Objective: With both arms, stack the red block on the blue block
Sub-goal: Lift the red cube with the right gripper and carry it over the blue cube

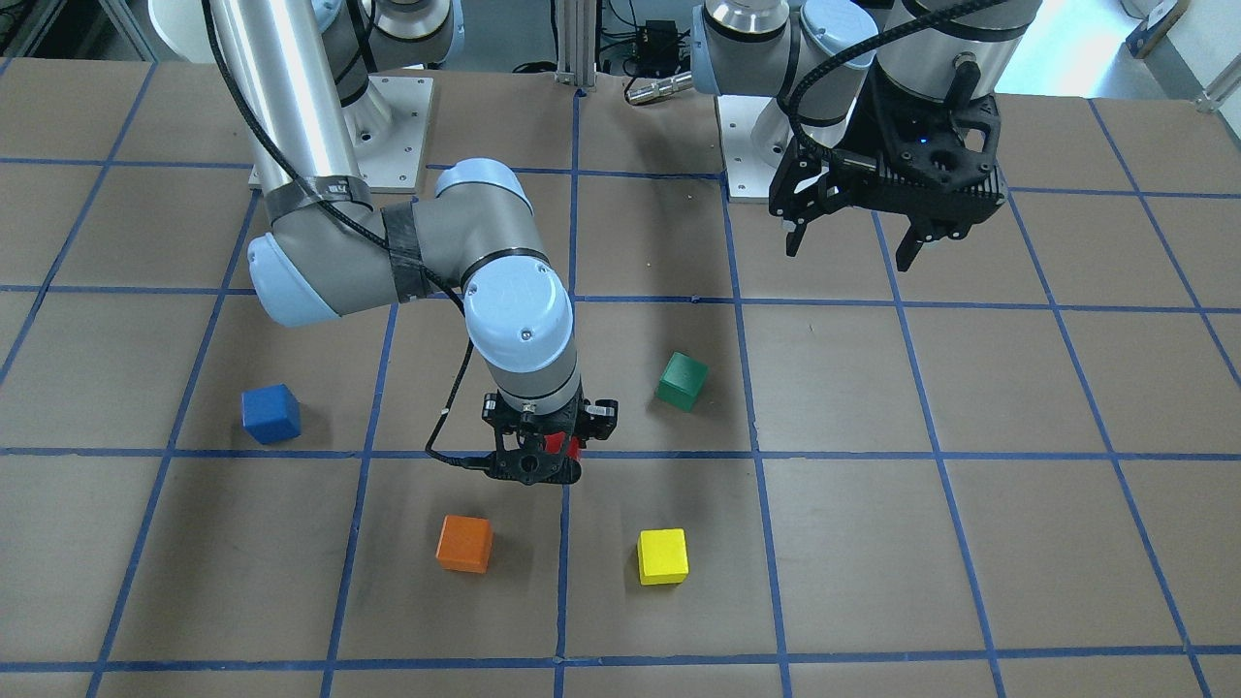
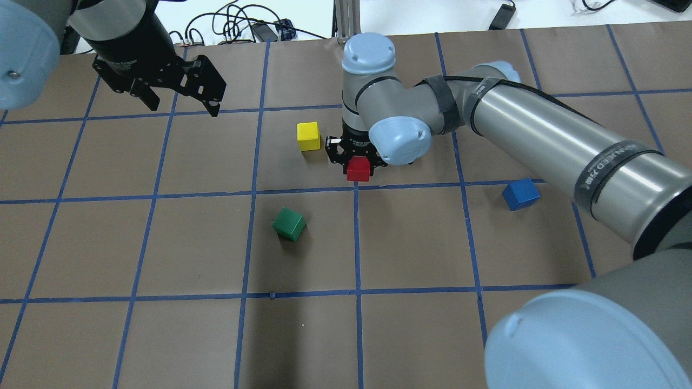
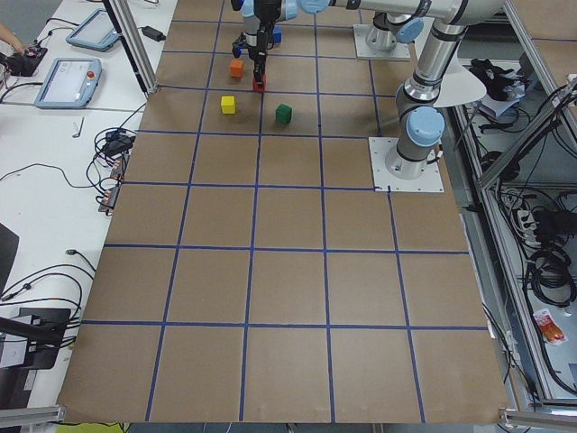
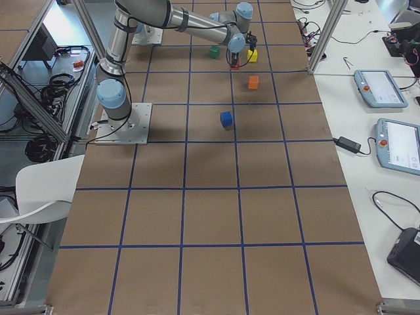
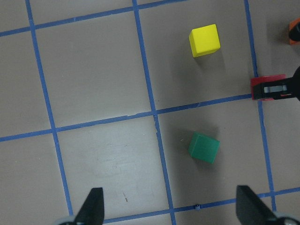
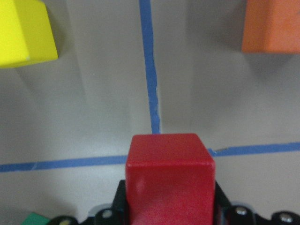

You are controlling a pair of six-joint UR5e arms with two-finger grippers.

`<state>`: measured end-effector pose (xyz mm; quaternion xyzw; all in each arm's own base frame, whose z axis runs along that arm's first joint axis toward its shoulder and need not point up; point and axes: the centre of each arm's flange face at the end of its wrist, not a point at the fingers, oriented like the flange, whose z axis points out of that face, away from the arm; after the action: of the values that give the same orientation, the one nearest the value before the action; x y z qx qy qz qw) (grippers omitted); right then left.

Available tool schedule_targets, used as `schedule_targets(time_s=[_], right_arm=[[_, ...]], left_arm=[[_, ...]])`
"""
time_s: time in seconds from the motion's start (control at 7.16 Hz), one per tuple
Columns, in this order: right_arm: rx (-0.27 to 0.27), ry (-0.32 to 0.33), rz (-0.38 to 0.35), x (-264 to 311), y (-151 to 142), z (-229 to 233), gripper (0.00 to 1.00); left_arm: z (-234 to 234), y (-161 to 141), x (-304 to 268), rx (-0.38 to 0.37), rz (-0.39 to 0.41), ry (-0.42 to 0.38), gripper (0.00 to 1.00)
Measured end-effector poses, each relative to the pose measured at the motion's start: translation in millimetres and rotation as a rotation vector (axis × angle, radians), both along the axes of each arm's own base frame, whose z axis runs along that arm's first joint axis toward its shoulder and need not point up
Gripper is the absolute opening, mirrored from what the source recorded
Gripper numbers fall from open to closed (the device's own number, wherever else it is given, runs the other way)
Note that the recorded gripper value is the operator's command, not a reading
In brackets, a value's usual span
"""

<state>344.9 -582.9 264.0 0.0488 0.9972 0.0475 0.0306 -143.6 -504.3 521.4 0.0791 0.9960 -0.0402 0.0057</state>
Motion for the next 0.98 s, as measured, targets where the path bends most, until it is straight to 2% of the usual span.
schedule_targets(time_s=[0.28,0.42,0.7,0.98], right_arm=[[0.077,0.022,-0.055,-39.0,-31.2,67.2,0.0],[0.109,0.022,-0.067,-78.3,-42.8,91.9,0.0],[0.157,0.015,-0.019,-170.8,-49.6,115.3,0.0],[0.182,0.016,0.047,-242.4,-36.9,111.6,0.0]], left_arm=[[-0.2,0.3,-0.1,0.001,0.0,0.001,1.0],[-0.1,0.2,-0.2,0.0,-0.001,0.002,1.0],[0.4,0.5,-0.2,-0.002,-0.002,0.002,1.0],[0.2,0.2,-0.3,-0.001,-0.001,0.003,1.0]])
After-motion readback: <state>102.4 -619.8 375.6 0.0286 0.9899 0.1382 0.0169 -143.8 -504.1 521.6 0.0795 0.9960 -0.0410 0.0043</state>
